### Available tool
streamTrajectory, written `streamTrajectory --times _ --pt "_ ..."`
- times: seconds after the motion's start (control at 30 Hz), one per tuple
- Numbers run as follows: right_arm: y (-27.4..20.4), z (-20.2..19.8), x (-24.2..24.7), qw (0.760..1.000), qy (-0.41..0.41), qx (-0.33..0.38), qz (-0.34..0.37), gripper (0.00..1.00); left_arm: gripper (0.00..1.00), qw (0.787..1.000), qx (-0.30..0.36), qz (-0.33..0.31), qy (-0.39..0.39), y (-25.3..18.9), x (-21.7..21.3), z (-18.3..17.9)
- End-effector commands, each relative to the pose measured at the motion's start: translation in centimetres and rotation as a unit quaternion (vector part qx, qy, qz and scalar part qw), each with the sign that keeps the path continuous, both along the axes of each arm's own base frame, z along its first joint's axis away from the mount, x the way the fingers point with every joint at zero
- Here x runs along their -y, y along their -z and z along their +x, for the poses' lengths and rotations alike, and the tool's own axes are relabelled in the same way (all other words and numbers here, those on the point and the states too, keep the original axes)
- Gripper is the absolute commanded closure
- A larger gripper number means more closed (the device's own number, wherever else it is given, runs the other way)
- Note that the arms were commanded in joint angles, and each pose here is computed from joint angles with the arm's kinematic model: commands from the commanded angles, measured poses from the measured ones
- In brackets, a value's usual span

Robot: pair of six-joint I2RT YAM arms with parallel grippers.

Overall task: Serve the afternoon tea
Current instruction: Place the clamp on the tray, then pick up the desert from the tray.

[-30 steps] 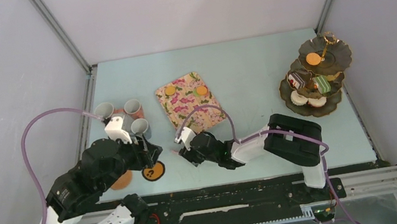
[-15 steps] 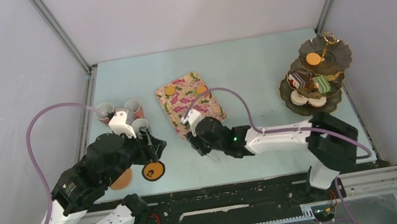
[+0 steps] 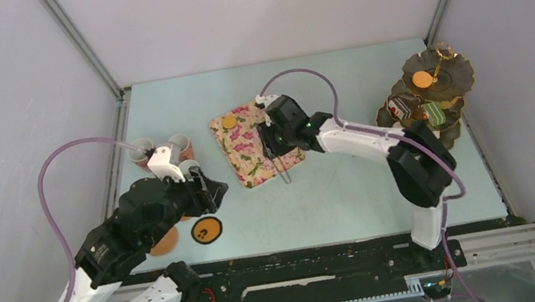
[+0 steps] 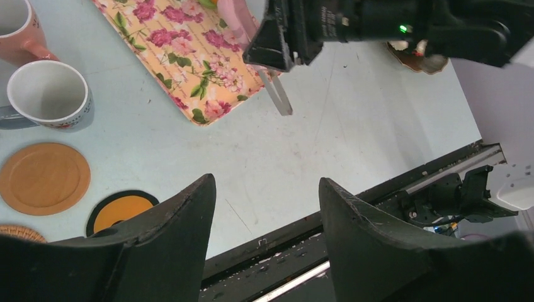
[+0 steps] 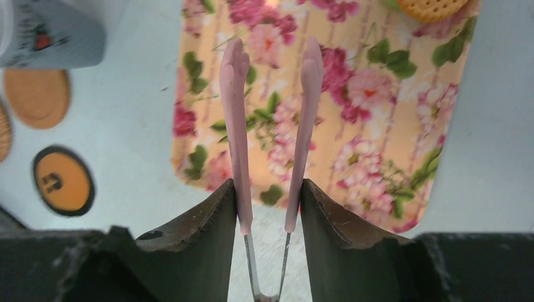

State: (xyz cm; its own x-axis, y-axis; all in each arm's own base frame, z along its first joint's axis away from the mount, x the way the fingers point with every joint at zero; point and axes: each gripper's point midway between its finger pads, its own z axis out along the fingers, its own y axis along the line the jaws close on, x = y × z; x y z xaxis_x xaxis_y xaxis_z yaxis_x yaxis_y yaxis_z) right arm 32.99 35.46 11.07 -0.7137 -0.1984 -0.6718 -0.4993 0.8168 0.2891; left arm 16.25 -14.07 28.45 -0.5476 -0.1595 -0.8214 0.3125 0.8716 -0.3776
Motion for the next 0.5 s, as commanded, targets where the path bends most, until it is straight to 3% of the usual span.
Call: streamTrajectory --times 0.0,0.3,0.47 --pt "0.7 3.6 1.6 0.999 0.005 -0.003 -0.051 0.57 0.32 1.000 0.004 -0.015 -0.016 -0.7 -0.5 0.1" --pt "2.5 7.6 5.3 0.993 0.033 0.023 -0.110 0.52 0.32 1.000 0.002 -0.016 -0.006 -0.2 0.8 1.0" --pt "3.8 8.8 5.1 0.994 0.029 0.023 -0.105 0.51 0.32 1.000 0.000 -0.014 -0.002 0.0 1.1 1.4"
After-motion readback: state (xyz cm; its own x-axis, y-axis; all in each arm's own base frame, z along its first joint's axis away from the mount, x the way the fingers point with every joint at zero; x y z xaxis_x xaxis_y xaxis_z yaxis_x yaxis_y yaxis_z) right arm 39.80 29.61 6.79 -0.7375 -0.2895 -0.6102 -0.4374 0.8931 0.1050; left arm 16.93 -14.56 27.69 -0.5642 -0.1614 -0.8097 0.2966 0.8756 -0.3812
